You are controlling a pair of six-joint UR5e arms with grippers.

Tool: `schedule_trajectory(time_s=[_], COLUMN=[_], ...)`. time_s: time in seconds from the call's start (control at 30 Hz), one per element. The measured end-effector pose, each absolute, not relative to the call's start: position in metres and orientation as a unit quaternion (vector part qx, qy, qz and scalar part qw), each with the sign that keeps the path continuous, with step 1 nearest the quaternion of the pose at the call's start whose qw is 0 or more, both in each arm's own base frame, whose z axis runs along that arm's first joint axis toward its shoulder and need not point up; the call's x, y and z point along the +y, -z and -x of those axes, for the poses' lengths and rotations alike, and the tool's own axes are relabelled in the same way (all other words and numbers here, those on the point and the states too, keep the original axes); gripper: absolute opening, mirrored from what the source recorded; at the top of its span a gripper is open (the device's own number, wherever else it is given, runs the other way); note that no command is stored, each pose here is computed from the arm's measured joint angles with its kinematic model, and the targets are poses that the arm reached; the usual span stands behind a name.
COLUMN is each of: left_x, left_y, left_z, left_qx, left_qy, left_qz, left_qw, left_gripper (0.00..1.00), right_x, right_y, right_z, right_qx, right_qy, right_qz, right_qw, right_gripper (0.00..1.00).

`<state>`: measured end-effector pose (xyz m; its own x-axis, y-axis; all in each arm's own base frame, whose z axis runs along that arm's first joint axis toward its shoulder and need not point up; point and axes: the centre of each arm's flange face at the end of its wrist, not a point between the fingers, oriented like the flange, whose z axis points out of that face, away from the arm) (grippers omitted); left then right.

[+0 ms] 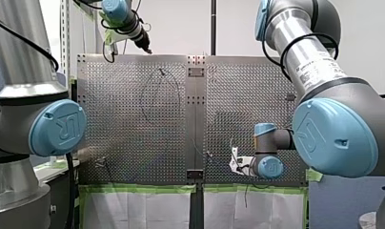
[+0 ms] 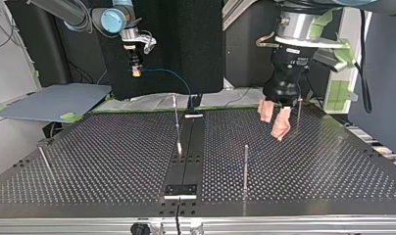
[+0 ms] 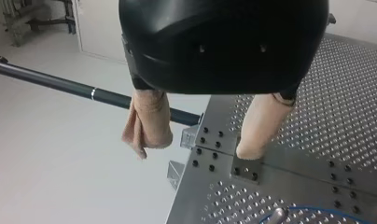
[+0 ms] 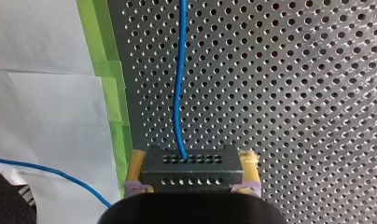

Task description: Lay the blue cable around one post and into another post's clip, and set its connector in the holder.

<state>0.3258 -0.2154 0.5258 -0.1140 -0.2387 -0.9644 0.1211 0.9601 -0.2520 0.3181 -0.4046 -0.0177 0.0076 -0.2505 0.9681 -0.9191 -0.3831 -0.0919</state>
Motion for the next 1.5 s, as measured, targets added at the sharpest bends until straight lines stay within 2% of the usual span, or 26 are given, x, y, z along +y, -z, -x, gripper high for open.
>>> schedule_trajectory(time_s=[0.53,1.5], left_x=[-0.210,-0.200], left_y=[-0.475,-0.472], left_z=[-0.334,-0.338], left_qx=[0.749,0.752], left_qy=[0.134,0.110], left_qz=[0.066,0.078], left_qw=[0.646,0.645], left_gripper=[1.00,1.00], right_x=[-0.402,-0.402], right_y=[0.019,0.019], right_z=[-0.319,-0.319], right_qx=[-0.458,-0.457], right_qy=[-0.529,-0.530], right_qz=[-0.644,-0.643], right_qw=[0.310,0.311], right_gripper=[0.00,0.00])
